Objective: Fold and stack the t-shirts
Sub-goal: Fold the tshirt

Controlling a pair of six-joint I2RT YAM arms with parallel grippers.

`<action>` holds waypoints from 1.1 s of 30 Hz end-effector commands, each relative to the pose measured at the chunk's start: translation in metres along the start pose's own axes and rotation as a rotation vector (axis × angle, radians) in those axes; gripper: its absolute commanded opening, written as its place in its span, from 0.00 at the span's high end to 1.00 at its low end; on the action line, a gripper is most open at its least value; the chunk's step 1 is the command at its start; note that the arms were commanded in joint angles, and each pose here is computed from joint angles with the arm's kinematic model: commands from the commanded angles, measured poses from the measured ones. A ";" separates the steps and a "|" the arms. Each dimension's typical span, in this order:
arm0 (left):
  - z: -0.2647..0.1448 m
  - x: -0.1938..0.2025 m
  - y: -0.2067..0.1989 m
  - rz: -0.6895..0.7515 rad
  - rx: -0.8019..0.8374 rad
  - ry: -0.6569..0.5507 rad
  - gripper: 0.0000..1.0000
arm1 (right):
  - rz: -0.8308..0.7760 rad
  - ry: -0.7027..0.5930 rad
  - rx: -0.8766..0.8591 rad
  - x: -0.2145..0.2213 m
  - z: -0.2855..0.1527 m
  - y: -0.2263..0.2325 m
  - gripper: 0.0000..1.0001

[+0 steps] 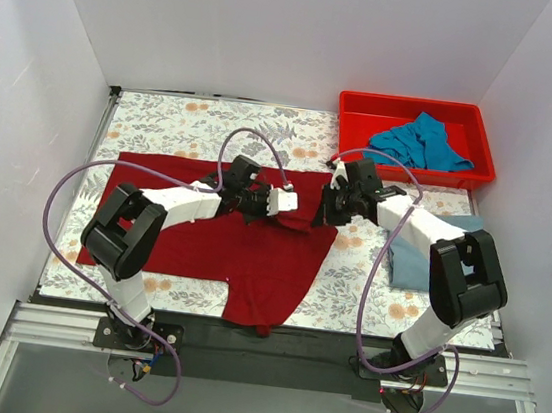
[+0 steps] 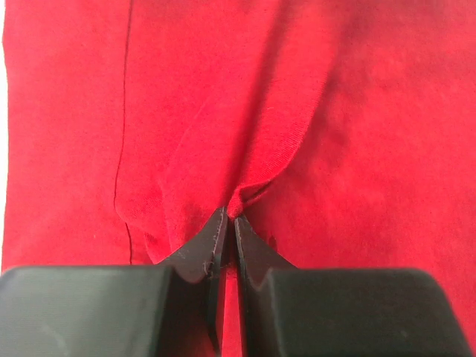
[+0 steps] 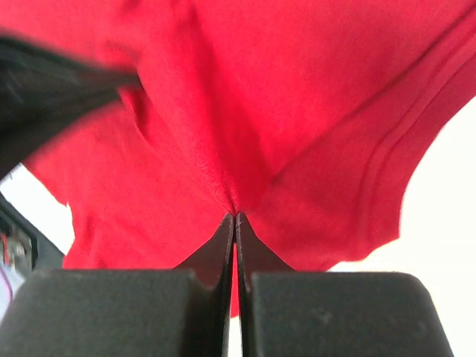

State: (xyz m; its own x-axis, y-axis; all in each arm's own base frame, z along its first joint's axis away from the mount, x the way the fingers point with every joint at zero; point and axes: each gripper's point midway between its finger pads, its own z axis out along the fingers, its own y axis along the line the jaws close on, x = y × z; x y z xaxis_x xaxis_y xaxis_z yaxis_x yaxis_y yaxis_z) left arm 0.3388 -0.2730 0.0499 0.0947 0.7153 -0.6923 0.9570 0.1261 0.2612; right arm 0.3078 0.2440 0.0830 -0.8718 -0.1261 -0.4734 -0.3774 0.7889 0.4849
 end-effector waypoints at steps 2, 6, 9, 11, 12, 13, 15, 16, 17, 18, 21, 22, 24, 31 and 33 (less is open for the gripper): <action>-0.027 -0.017 -0.006 0.042 0.097 -0.035 0.98 | -0.045 0.018 -0.054 0.012 -0.014 0.016 0.99; -0.033 -0.023 0.005 0.078 0.092 -0.043 0.97 | -0.073 0.005 -0.052 0.008 -0.017 0.017 0.99; -0.034 -0.031 0.018 0.105 0.084 -0.047 0.97 | -0.103 -0.011 -0.050 0.002 -0.020 0.019 0.99; -0.034 -0.027 0.013 0.113 0.126 -0.026 0.97 | -0.118 -0.019 -0.049 0.000 -0.023 0.019 0.99; -0.035 -0.028 0.016 0.119 0.126 -0.025 0.97 | -0.125 -0.018 -0.055 0.000 -0.023 0.021 0.99; -0.036 -0.025 0.010 0.112 0.149 -0.014 0.97 | -0.129 -0.016 -0.055 0.001 -0.024 0.021 0.99; -0.037 -0.021 0.007 0.144 0.169 0.000 0.97 | -0.150 -0.007 -0.064 0.007 -0.023 0.023 0.99; -0.037 -0.016 0.002 0.141 0.179 0.010 0.96 | -0.156 0.005 -0.069 0.012 -0.022 0.025 0.99; -0.038 -0.014 0.000 0.144 0.182 0.013 0.95 | -0.179 0.008 -0.080 0.015 -0.022 0.028 0.99; -0.037 -0.011 -0.003 0.141 0.191 0.019 0.93 | -0.204 0.022 -0.088 0.021 -0.020 0.033 0.99; -0.037 0.000 -0.018 0.112 0.231 0.034 0.86 | -0.216 0.064 -0.093 0.035 -0.016 0.035 0.97; -0.038 0.003 -0.024 0.099 0.251 0.044 0.81 | -0.213 0.081 -0.089 0.040 -0.017 0.034 0.93; -0.045 0.008 -0.034 0.077 0.289 0.060 0.57 | -0.232 0.100 -0.076 0.045 -0.019 0.031 0.75; -0.095 0.005 0.002 -0.259 0.211 -0.035 0.55 | -0.442 -0.030 -0.047 0.000 -0.047 0.040 0.25; -0.114 0.016 0.029 -0.379 0.117 -0.045 0.56 | -0.487 -0.075 -0.051 -0.026 -0.049 0.049 0.23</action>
State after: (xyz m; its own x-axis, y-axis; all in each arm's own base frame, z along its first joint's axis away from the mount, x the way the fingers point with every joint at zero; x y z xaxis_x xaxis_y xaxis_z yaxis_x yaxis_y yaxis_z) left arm 0.3161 -0.1973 0.0681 -0.1366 0.7239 -0.6762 0.9898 0.1271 -0.0639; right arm 0.2636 0.2449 0.1127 -0.7046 -0.4087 -0.5801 -0.6642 0.6676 0.3364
